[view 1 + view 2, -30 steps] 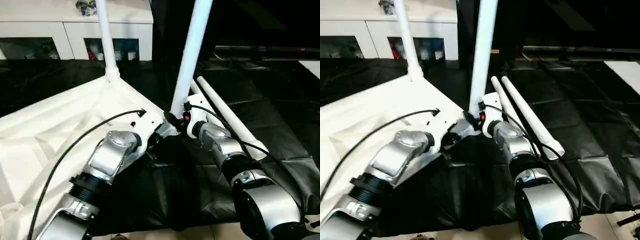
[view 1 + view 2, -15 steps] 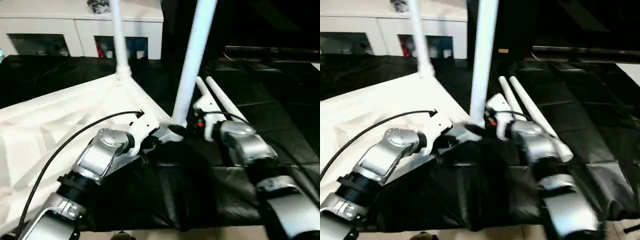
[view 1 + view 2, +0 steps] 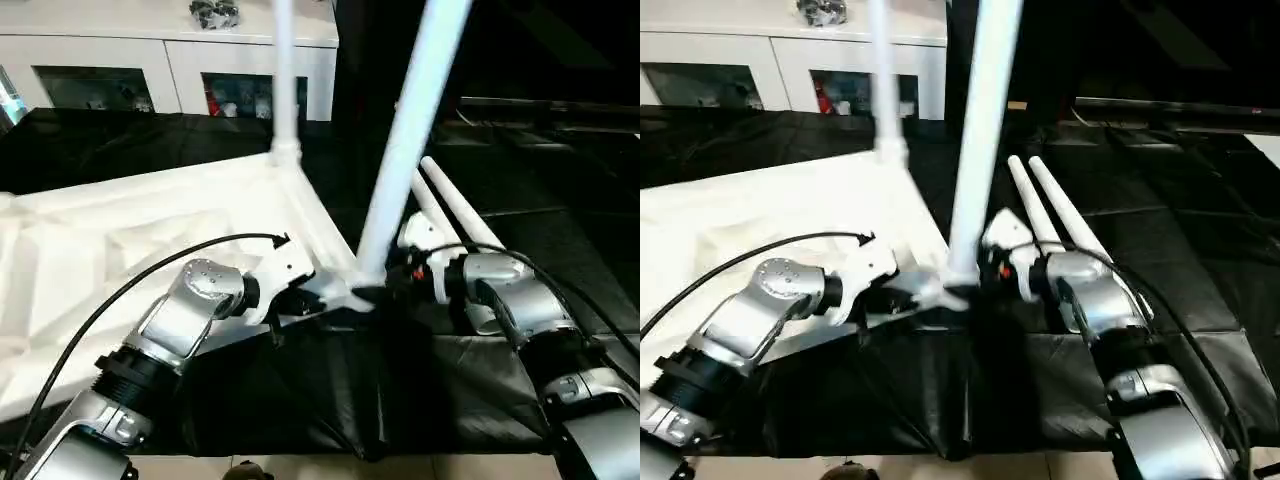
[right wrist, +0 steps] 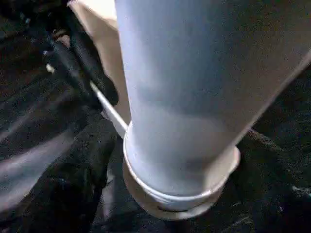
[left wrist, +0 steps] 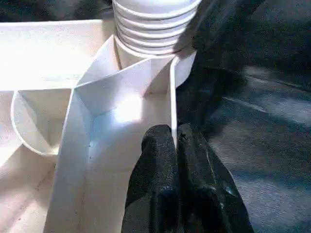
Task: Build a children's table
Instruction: Rotate leg to tighten
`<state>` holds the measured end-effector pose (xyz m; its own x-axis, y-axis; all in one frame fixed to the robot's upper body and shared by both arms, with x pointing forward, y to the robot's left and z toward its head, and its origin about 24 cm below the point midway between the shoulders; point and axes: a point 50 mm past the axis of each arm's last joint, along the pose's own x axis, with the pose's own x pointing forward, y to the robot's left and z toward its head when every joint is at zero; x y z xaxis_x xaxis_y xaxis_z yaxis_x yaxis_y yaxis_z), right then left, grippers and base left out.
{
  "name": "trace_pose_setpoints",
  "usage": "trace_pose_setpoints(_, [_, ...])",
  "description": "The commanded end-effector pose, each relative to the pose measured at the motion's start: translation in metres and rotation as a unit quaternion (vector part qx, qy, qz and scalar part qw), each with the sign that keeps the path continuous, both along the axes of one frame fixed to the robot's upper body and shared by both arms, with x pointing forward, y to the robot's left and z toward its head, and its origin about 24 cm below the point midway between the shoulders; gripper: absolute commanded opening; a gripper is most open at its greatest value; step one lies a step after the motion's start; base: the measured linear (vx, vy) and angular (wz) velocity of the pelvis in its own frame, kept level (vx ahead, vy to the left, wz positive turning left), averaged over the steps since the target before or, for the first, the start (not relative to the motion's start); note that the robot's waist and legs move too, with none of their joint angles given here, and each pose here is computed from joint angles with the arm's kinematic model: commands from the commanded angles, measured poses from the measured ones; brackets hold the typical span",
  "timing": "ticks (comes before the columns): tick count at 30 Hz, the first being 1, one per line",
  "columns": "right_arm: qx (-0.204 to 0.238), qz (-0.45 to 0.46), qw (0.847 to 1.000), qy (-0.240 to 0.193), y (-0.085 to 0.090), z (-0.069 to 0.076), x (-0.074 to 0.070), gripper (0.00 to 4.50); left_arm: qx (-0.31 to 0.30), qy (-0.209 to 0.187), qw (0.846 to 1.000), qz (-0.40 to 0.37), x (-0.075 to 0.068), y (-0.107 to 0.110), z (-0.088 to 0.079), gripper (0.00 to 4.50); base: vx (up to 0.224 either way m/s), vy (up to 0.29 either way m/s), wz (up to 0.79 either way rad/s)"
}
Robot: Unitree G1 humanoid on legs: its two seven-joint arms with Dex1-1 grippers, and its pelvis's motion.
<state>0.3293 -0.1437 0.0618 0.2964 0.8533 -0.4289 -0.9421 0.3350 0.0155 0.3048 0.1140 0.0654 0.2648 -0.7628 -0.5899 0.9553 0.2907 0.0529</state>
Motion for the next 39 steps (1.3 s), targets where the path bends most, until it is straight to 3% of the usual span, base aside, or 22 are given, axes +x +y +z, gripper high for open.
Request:
trace_pose_setpoints(1, [-0.009,0.014,1.000,0.001,0.001,0.002,-0.002,3.80,-0.024,-0.014,0.998,-0.049,-0.005,-0.011,0.010,0.00,0.000,0.000,0.00])
trace_pose_setpoints(3, [-0.008,0.015,1.000,0.001,0.002,0.002,-0.003,3.80,-0.026,-0.011,0.998,-0.055,-0.006,-0.011,0.010,0.00,0.000,0.000,0.00])
trace_pose_setpoints(14, [-0.007,0.027,1.000,0.006,0.004,0.001,-0.006,2.84,-0.023,-0.001,0.997,-0.077,-0.011,-0.010,0.007,0.00,0.000,0.000,0.00])
trace_pose_setpoints(18, [-0.003,0.031,0.999,0.011,0.006,-0.001,-0.009,2.77,-0.019,0.003,0.997,-0.076,-0.011,-0.008,0.005,0.00,0.000,0.000,0.00])
trace_pose_setpoints(21, [0.006,0.026,1.000,0.015,0.008,-0.003,-0.009,2.76,-0.020,-0.003,0.998,-0.063,-0.009,-0.009,0.004,0.00,0.000,0.000,0.00])
trace_pose_setpoints(24, [0.054,-0.092,0.994,0.007,0.022,-0.010,0.003,2.76,-0.036,-0.035,0.998,0.034,0.009,-0.020,0.005,0.00,0.000,0.000,0.00])
trace_pose_setpoints(25, [0.054,-0.092,0.994,0.007,0.022,-0.010,0.003,2.76,-0.036,-0.035,0.998,0.034,0.009,-0.020,0.005,0.00,0.000,0.000,0.00])
trace_pose_setpoints(26, [0.069,-0.148,0.987,0.011,0.028,-0.014,0.009,2.76,-0.045,-0.044,0.996,0.071,0.016,-0.026,0.006,0.00,0.000,0.000,0.00])
trace_pose_setpoints(30, [0.091,-0.235,0.967,0.024,0.042,-0.023,0.016,2.75,-0.058,-0.060,0.988,0.130,0.027,-0.037,0.009,0.00,0.000,0.000,0.00])
trace_pose_setpoints(32, [0.098,-0.279,0.955,0.028,0.051,-0.026,0.019,2.75,-0.057,-0.077,0.985,0.142,0.030,-0.044,0.009,0.00,0.000,0.000,0.00])
trace_pose_setpoints(35, [0.103,-0.294,0.950,0.018,0.060,-0.025,0.020,2.75,-0.048,-0.087,0.986,0.132,0.028,-0.050,0.006,0.00,0.000,0.000,0.00])
trace_pose_setpoints(37, [0.116,-0.290,0.950,0.012,0.065,-0.022,0.021,3.31,-0.037,-0.092,0.989,0.109,0.025,-0.054,0.002,0.00,0.000,0.000,0.00])
trace_pose_setpoints(39, [0.121,-0.285,0.951,0.013,0.065,-0.021,0.020,3.52,-0.034,-0.092,0.990,0.102,0.023,-0.053,0.000,0.00,0.000,0.000,0.00])
